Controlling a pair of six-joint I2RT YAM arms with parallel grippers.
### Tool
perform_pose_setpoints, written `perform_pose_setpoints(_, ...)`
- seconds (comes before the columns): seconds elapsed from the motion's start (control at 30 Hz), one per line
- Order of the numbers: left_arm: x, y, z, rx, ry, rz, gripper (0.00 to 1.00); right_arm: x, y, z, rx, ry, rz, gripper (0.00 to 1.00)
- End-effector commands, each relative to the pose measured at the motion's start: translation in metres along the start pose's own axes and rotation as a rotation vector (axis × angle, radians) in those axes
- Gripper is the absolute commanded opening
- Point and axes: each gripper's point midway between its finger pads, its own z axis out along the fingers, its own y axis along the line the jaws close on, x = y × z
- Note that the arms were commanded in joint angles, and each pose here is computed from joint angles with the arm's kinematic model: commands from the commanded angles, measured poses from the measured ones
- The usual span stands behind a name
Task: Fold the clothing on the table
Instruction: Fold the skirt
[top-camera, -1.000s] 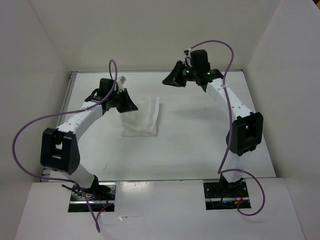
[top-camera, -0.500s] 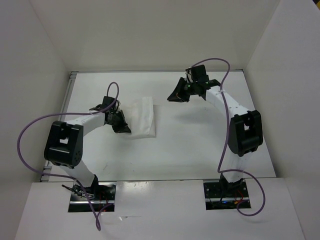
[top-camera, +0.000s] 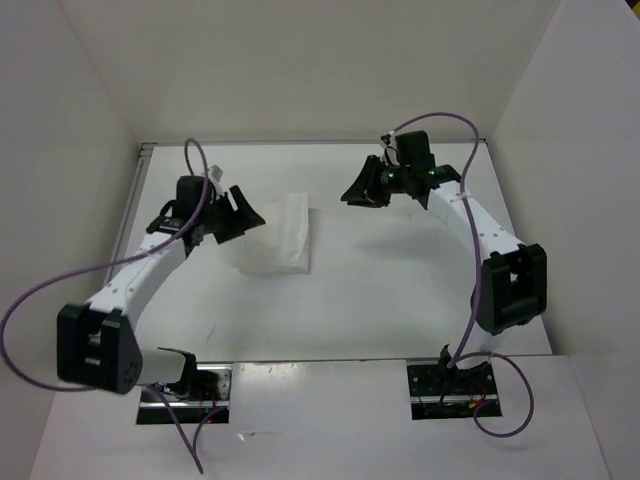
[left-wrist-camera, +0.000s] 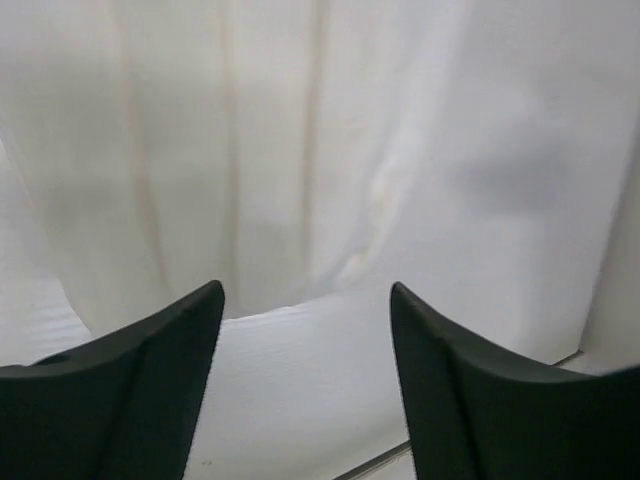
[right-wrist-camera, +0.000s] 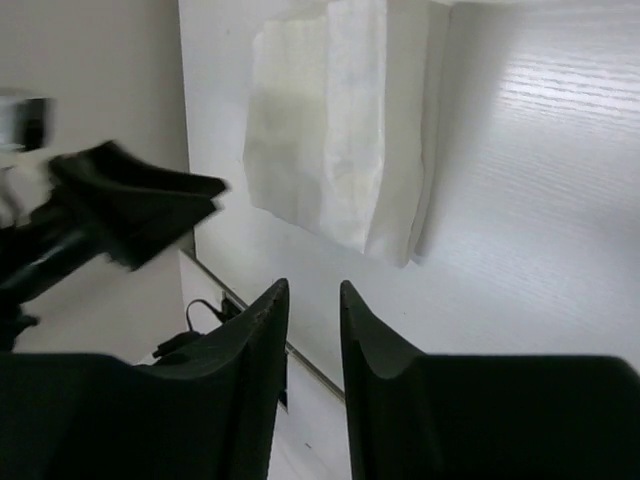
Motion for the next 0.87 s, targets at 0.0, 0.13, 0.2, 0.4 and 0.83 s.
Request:
perform_pose_setpoints(0.0, -0.04, -0.049, -0.072, 0.127, -0.218, 0.119, 0.77, -0.001, -0.005, -0.028, 0.019, -0.066, -0.011, 0.34)
perform_pose_setpoints(0.13, -0.022, -0.038, -0.087, 0.114, -0.223, 0.136, 0.82, 0.025, -0.049, -0.027, 0.154, -0.085, 0.07, 0.37)
perform_pose_setpoints(0.2, 0.004, -0.027, -0.08, 0.13, -0.171, 0.073, 0.82, 0.028, -0.066, -0.029, 0.222, -0.117, 0.087, 0.37)
perform_pose_setpoints(0.4, 0.03, -0.017, -0.081, 0.171, -0.16, -0.027, 0.83, 0.062, -0.111, -0.031, 0.381, -0.083, 0.193, 0.38)
perform_pose_setpoints(0.83, 0.04, -0.027, -0.114, 0.271, -0.248, -0.128, 1.0, 0.084, -0.047, -0.033, 0.372, -0.181, 0.072, 1.0)
